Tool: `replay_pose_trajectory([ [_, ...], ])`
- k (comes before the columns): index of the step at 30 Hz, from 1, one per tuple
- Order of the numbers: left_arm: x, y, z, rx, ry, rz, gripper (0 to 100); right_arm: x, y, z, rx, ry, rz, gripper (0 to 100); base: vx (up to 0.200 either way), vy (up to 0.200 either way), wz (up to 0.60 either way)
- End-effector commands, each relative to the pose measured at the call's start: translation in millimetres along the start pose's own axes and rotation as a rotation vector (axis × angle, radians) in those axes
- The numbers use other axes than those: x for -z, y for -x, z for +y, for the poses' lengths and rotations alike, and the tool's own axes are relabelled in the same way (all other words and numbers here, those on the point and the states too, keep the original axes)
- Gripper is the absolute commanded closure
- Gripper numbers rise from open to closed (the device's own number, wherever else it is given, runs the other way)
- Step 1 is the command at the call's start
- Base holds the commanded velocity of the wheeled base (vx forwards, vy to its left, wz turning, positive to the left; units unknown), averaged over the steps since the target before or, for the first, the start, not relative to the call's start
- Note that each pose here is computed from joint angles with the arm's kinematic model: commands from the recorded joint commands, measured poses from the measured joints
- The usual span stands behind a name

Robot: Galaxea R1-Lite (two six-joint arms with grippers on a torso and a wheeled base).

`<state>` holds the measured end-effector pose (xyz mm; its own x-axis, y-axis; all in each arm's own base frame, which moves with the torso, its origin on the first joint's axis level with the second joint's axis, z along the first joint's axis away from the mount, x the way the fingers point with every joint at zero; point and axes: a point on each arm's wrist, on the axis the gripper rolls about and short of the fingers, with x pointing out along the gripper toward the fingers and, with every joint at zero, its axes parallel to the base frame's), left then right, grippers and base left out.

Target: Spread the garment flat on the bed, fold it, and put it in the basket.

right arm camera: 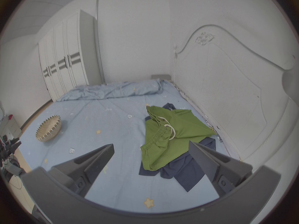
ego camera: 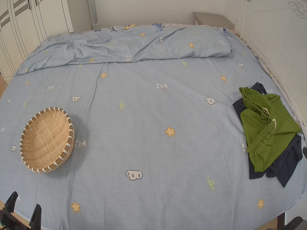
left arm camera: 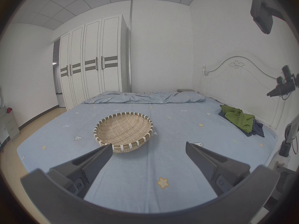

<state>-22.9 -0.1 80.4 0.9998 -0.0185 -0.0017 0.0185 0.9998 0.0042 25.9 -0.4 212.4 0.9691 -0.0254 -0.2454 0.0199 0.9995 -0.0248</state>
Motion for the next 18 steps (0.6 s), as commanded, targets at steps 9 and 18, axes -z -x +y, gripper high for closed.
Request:
replay_pose_trajectory([
  [9, 5, 0, 0, 0.000, 0.000, 0.000, 0, -30, -196, 3, 0.190, 0.056, 0.341, 0, 0.000, 0.000, 0.00],
  [18, 5, 0, 0, 0.000, 0.000, 0.000, 0, -24, -276, -10, 0.324, 0.049, 0.339, 0, 0.000, 0.000, 0.00],
])
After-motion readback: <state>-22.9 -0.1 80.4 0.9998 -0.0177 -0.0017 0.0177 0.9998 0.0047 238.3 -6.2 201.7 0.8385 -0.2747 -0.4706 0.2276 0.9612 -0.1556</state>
